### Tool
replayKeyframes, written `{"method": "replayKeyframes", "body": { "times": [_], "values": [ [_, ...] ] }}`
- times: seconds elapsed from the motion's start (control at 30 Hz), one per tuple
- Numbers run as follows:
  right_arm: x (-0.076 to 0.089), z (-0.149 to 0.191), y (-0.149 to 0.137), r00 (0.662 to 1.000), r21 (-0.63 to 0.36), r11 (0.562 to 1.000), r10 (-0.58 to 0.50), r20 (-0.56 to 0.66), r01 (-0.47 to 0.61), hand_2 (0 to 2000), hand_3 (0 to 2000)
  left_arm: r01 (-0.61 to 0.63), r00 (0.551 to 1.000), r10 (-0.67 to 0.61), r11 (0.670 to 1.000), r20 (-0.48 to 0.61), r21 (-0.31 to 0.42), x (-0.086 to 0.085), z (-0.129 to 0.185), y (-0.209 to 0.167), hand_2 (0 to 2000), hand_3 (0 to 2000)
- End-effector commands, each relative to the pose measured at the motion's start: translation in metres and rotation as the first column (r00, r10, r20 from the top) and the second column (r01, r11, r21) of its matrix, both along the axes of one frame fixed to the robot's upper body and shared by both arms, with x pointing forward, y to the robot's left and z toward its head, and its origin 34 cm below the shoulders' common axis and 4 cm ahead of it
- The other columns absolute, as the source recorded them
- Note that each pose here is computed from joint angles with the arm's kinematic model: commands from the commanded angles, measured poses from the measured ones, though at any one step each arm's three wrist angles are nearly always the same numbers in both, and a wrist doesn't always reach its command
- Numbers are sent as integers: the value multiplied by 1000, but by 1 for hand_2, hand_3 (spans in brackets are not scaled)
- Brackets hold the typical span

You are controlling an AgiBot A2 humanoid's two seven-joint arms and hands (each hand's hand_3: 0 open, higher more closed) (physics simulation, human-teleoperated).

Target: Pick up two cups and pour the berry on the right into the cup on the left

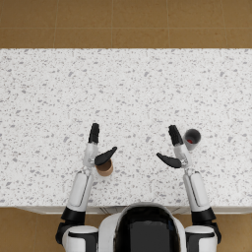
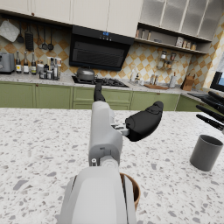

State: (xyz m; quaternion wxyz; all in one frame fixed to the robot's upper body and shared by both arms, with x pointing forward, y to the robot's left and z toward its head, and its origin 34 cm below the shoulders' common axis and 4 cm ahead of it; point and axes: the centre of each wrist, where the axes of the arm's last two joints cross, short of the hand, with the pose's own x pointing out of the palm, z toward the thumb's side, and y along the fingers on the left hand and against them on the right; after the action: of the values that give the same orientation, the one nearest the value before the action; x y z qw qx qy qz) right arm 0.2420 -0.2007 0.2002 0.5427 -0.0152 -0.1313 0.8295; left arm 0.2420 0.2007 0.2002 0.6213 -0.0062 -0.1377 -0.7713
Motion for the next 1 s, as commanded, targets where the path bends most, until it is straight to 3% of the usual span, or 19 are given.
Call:
{"method": "replayKeyframes", "body": {
  "times": [0.03, 0.63, 0.8, 1.0],
  "values": [
    [0, 0, 0, 1000, 0, 1000, 0, 0, 0, 0, 0, 0, 1000, 0, 1000, 0, 0, 0, 0, 0, 0, 0],
    [1, -6, 6, 999, -6, 1000, 21, -24, -22, 0, 0, 22, 999, -21, 1000, -24, 6, 1, -6, -6, 0, 0],
    [-8, 1, -14, 989, 63, 989, -139, 60, 135, 0, 0, 51, 997, -52, 999, 64, 19, -17, -9, 8, 0, 0],
    [-10, -4, -38, 947, -73, 949, -296, 126, 307, 0, 0, -21, 993, -2, 981, 116, 191, -26, -13, 16, 0, 0]
  ]
}}
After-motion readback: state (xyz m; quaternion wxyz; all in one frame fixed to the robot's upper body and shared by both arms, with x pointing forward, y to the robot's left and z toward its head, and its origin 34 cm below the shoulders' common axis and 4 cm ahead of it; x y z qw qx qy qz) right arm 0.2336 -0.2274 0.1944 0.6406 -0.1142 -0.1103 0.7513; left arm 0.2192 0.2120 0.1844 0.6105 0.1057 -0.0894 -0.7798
